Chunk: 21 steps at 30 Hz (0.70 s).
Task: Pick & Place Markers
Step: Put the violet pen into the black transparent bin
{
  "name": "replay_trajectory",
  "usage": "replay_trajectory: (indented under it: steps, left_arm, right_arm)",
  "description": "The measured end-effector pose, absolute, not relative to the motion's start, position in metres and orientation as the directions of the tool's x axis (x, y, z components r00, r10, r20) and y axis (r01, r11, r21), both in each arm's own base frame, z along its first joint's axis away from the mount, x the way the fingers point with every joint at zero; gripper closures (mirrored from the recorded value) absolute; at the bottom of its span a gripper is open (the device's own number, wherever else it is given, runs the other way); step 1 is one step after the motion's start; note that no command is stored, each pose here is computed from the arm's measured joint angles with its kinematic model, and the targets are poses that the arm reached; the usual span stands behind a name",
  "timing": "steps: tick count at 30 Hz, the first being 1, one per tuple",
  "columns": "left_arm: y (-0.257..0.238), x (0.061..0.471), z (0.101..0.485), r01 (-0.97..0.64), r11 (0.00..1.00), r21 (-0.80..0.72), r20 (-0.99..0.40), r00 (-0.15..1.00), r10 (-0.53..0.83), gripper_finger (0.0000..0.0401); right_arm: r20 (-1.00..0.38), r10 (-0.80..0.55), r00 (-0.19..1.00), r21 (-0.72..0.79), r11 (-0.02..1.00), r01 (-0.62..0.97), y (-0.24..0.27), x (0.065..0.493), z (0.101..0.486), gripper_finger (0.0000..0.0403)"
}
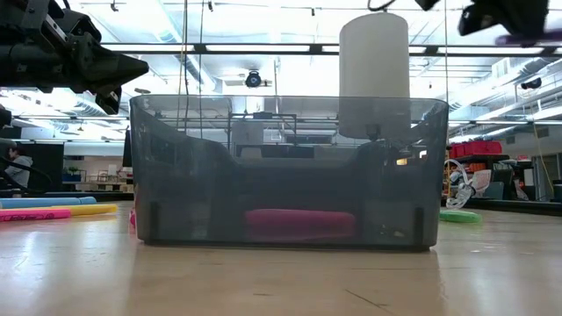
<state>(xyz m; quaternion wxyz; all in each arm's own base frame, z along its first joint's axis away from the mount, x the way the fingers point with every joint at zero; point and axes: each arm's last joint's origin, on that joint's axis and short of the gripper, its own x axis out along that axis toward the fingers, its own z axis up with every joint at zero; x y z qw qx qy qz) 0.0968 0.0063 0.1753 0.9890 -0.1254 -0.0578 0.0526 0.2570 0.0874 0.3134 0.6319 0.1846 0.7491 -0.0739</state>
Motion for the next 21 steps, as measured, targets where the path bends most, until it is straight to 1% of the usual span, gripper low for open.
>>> replay_trajectory:
  steps: [13,21]
  left_arm:
    - [0.006,0.097,0.175,-0.089,0.963,-0.254,0.101,0.988,0.118,0.0378]
    - [0.006,0.097,0.175,-0.089,0.963,-0.254,0.101,0.988,0.118,0.0378]
  right_arm:
    - [-0.978,0.197,-0.070,0.165,0.934,0.316,0.102,0.313,0.321,0.0385]
    - [-0.980,0.195,-0.034,0.178,0.944,0.278,0.108,0.350,0.317,0.0385]
